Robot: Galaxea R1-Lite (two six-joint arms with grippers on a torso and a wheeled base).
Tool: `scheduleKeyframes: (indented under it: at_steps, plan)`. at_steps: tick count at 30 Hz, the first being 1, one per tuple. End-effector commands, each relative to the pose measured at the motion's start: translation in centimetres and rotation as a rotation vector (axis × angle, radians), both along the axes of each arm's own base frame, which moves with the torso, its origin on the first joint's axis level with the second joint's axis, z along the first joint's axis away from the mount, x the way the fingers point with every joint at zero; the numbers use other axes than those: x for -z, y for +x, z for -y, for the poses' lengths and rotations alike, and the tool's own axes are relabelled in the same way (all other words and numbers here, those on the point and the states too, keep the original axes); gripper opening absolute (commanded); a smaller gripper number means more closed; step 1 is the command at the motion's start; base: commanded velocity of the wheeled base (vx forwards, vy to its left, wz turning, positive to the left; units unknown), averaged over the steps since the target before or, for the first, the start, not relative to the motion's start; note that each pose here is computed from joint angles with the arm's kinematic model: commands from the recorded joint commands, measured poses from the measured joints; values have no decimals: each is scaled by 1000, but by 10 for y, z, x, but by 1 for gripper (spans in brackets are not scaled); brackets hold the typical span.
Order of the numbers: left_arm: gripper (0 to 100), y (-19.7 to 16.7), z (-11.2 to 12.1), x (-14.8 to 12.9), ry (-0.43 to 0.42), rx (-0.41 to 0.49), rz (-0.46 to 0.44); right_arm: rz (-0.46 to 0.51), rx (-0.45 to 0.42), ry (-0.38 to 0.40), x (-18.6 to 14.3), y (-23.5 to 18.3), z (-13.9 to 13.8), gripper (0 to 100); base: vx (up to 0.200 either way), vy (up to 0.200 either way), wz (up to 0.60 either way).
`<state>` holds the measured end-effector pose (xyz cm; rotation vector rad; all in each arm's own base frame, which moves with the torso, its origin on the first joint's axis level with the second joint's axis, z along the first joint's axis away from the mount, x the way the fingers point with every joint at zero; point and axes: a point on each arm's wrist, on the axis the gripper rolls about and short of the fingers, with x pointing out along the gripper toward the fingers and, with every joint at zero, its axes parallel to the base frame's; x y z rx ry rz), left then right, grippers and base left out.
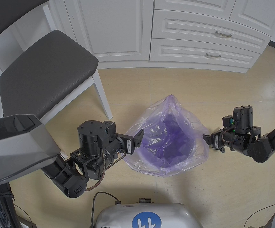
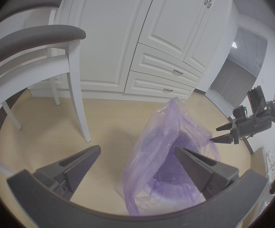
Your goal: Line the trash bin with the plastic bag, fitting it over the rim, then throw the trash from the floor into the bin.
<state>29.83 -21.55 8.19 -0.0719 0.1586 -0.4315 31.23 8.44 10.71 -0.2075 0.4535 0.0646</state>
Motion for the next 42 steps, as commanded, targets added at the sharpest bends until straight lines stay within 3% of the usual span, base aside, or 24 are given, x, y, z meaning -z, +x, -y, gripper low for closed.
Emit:
scheduleKeyframes:
  at_steps: [1,16,23,29,36,42]
  plan:
    - [100,1,-1,-1,-2,-3,2,53,-3,22,-20,-10,2,100,0,0,0]
    - [100,-6,4,2,0,20,-1,123,-174,84,-49,-62,-36,100,0,0,0]
    - [100,-9,13,18,25,43,-33,17,-213,36,-13,-54,-55,100,0,0,0]
    - [100,-14,19,33,94,71,-37,-41,-198,-7,7,-46,-58,100,0,0,0]
    - [100,-10,18,35,87,56,3,-39,-151,-28,11,-39,-59,100,0,0,0]
    - [100,24,3,48,83,-29,1,28,-28,-24,11,-12,-46,100,0,0,0]
